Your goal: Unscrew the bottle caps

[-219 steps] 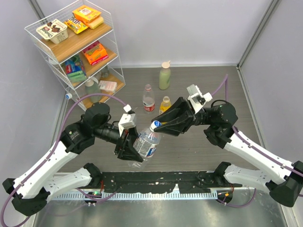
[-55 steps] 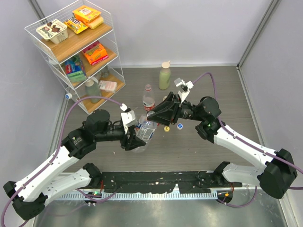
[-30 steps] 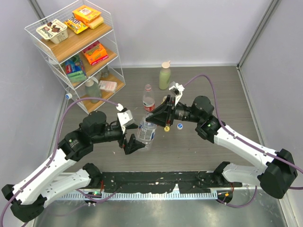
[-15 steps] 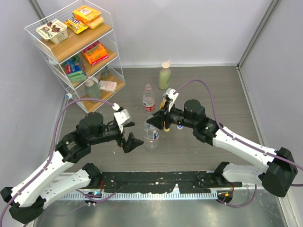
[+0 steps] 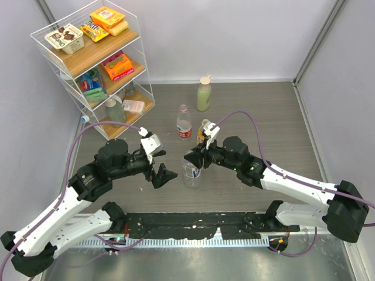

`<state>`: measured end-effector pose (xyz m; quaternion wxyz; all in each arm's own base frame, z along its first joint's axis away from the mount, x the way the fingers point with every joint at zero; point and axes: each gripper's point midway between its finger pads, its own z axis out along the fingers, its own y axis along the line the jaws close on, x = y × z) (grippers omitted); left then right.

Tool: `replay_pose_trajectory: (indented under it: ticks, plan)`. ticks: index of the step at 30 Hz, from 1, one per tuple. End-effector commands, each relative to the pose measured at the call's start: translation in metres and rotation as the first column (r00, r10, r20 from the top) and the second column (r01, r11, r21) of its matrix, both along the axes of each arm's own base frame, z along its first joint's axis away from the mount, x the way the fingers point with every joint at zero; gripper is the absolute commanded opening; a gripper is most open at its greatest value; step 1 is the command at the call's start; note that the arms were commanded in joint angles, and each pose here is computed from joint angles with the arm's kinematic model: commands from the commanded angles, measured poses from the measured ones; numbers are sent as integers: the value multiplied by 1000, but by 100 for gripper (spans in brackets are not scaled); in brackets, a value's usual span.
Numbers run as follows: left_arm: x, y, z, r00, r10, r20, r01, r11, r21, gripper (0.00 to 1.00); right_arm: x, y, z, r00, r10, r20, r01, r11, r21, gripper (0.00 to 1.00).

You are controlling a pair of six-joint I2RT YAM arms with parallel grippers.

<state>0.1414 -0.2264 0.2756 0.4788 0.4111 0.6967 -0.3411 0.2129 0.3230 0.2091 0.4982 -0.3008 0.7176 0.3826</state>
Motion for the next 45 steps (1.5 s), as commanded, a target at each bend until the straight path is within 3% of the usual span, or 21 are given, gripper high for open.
replay_pose_trajectory:
  ticks: [1, 18, 22, 29, 31, 38, 45]
  plan:
    - [2, -2, 9, 999, -1, 34, 2, 1000, -18, 100, 4, 6, 26, 996, -8, 93, 2, 998, 67, 2]
    - [2, -2, 8, 1000, -1, 30, 1, 1000, -16, 100, -13, -5, -5, 994, -44, 101, 41, 999, 23, 2]
    - [2, -1, 9, 999, -1, 32, 1, 1000, -19, 100, -18, -10, -10, 995, -47, 85, 45, 999, 20, 22]
    - [3, -2, 9, 999, -3, 35, 3, 1000, -20, 100, -19, -16, -4, 994, -75, 79, 72, 997, 40, 68]
    - [3, -3, 10, 999, -4, 34, 5, 1000, -19, 100, -20, -16, 0, 994, -74, 77, 70, 996, 48, 75]
    - [3, -4, 11, 999, -11, 32, 12, 1000, -23, 100, -22, -15, 18, 994, -71, 86, 62, 993, 101, 87]
    - [1, -9, 11, 999, -28, 20, 29, 999, -32, 100, -29, -11, 41, 994, -31, 105, 15, 989, 145, 89]
